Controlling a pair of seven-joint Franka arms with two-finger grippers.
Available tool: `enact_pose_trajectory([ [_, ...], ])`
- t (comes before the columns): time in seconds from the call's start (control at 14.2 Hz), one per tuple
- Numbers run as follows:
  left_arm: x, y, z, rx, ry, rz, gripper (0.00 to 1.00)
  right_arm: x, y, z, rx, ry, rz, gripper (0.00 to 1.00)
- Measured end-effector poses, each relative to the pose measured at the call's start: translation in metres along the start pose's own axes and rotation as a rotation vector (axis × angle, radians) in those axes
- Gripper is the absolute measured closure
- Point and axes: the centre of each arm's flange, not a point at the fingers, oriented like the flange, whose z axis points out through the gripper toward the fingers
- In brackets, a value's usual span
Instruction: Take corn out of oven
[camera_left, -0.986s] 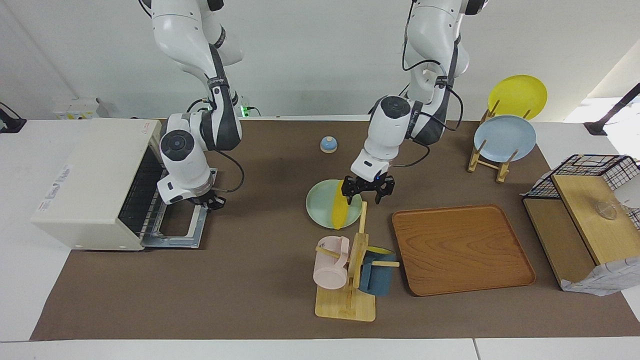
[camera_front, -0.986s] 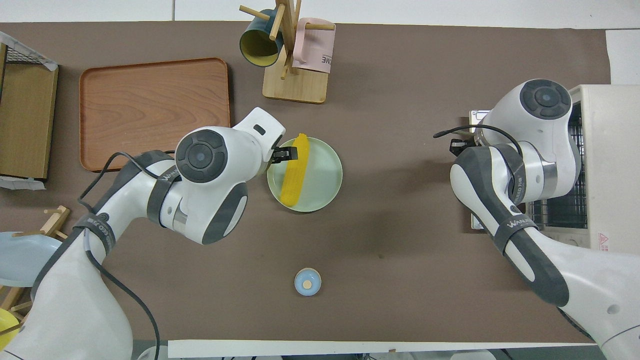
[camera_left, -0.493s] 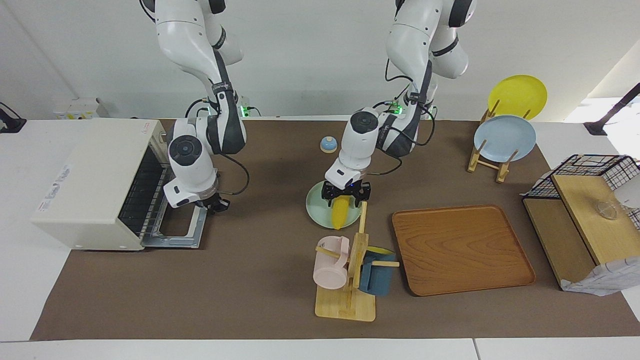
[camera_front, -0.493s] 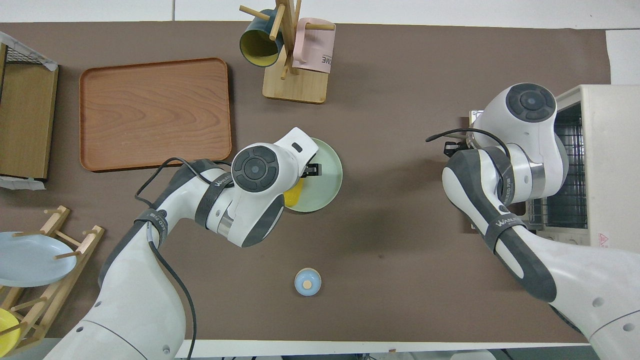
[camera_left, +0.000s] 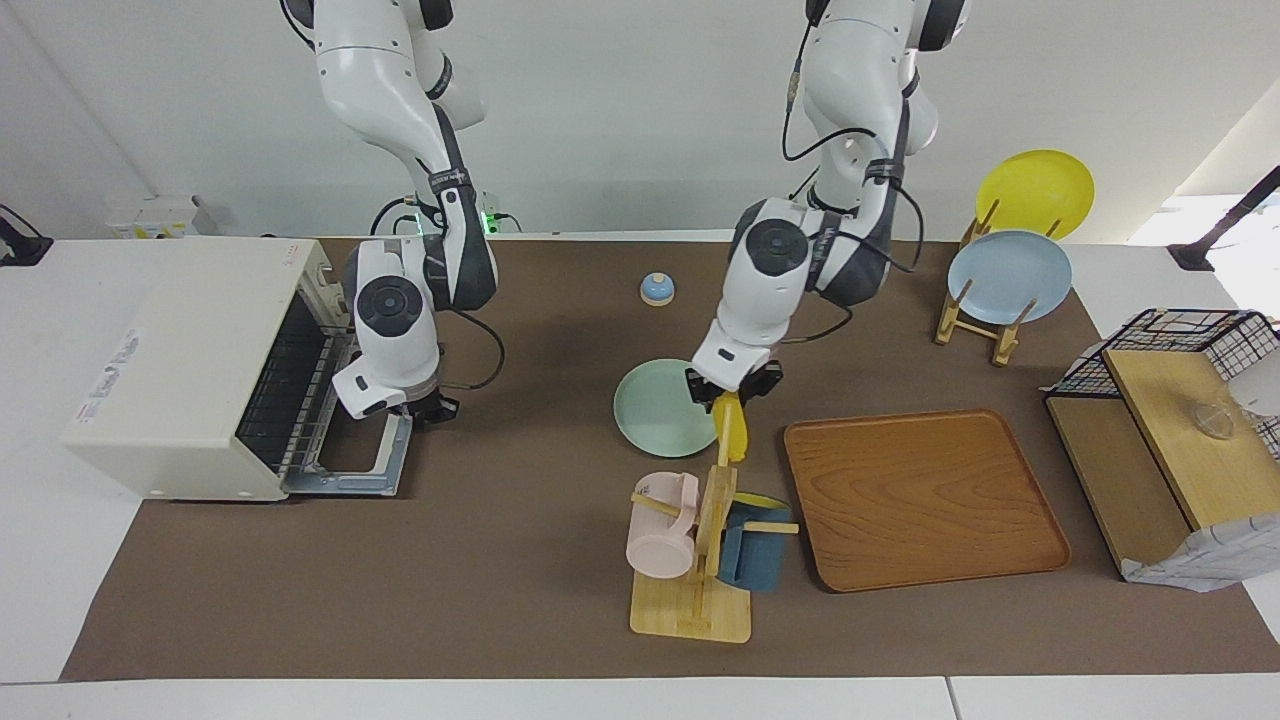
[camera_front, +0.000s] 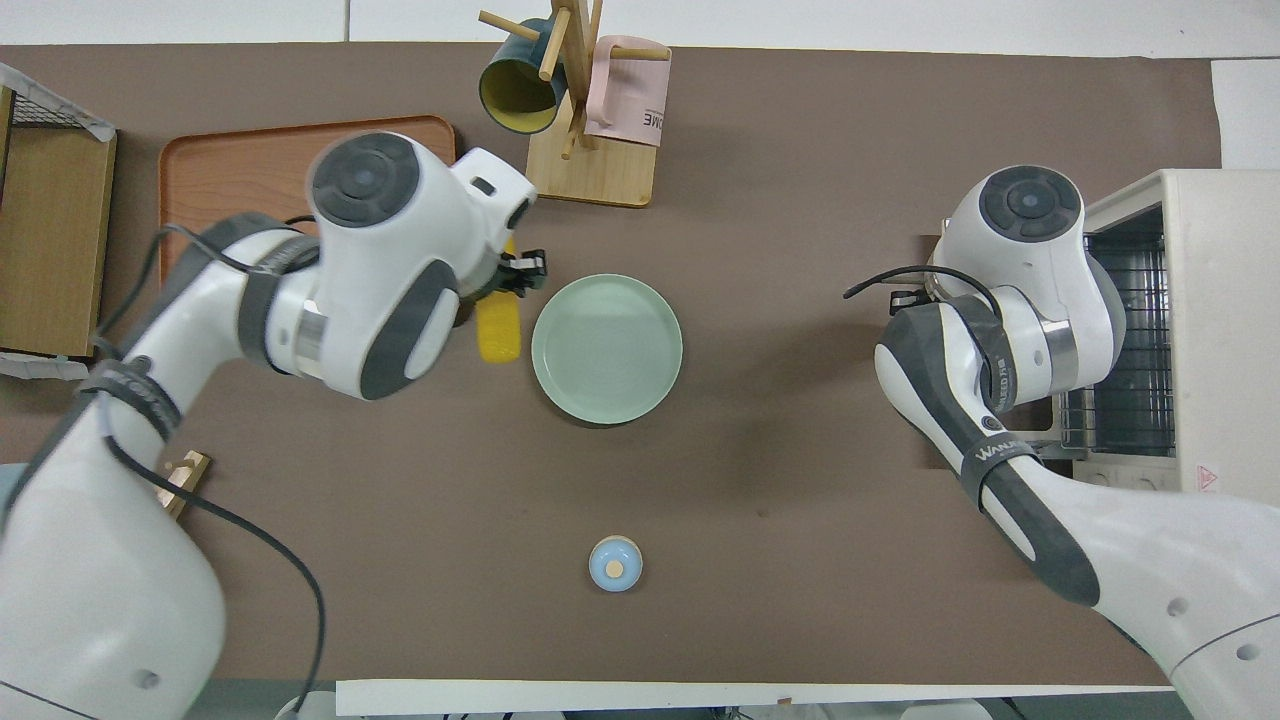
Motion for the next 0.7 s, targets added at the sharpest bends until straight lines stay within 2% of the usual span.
enact_pose_trajectory([
  [0.14,0.044,-0.102,0.001,0.013,0.002,0.017,0.5,0.004,0.011,-0.029,-0.014,-0.031,-0.028,0.99],
  [0.28,0.079,-0.164,0.024,0.062,0.007,0.013,0.5,0.006,0.037,-0.068,-0.008,-0.043,-0.045,0.99],
  [0.49,0.12,-0.196,0.048,0.092,0.033,-0.021,0.5,-0.001,0.11,-0.116,0.02,-0.018,-0.074,0.99],
  [0.7,0.129,-0.189,0.052,0.086,0.073,-0.01,0.5,-0.013,0.177,-0.137,0.046,0.005,-0.098,0.97],
])
